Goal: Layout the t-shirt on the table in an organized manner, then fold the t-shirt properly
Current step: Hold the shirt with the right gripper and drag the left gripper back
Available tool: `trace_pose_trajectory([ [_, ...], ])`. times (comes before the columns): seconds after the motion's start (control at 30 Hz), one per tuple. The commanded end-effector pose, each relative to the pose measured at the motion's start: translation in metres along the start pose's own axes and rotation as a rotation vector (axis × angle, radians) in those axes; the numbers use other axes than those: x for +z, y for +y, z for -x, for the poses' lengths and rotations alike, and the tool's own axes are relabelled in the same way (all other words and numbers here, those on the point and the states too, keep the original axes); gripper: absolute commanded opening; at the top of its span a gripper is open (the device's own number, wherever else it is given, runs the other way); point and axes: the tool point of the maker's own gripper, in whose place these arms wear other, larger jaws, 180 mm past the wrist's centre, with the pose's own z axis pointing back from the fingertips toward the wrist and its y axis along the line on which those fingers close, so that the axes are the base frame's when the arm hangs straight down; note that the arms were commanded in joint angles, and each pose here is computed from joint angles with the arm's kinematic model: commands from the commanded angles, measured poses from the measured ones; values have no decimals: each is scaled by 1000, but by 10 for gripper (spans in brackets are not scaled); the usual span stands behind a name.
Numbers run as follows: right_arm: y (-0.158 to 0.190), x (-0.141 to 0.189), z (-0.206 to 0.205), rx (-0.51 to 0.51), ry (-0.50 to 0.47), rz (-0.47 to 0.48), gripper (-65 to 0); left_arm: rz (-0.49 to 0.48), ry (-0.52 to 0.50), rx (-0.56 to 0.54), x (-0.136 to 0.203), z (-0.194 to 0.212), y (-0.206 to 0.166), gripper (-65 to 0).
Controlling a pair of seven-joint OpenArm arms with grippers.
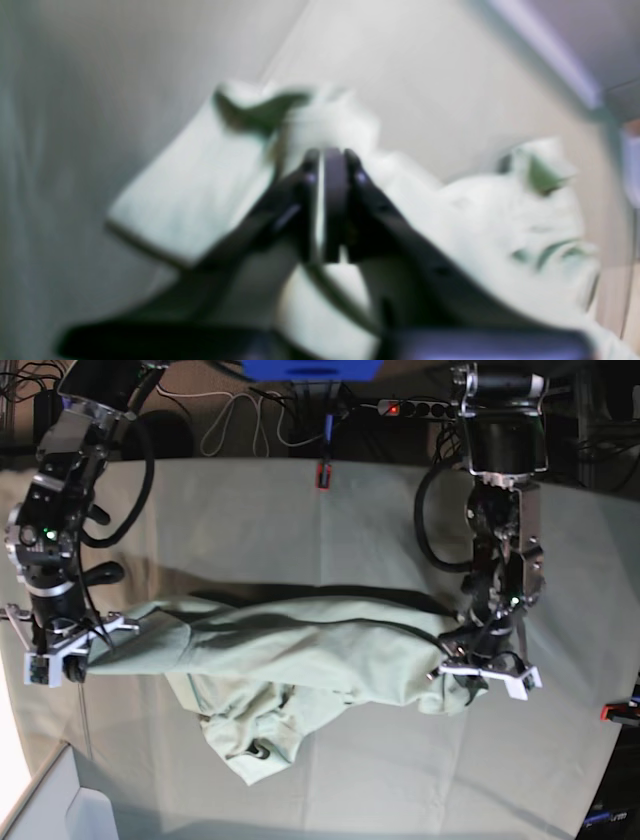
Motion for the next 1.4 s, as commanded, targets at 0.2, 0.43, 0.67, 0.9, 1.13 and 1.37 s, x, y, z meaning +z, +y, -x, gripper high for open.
trace_pose_trajectory([
  [0.2,-2,1,-16,5,-57,-3,-650,32,-39,-1,-7,-17,-14,-324],
  [0.43,-2,1,-15,7,-54,-3,-650,34,-37,0,-10,-17,-15,-325],
  [0.67,-2,3,-8,11,-38,-4,-650,-12,55,15,-27,10,-1,-512],
  [0.9,-3,3,-7,11,-35,-1,-650,31,6,15,-16,-4,-18,-650],
  [1.13,-3,3,-7,11,-35,-1,-650,100,-148,-15,47,-29,-28,-650],
  [1.37,-2,4,-7,7,-38,-4,-650,73,-140,-51,105,-2,-2,-649],
])
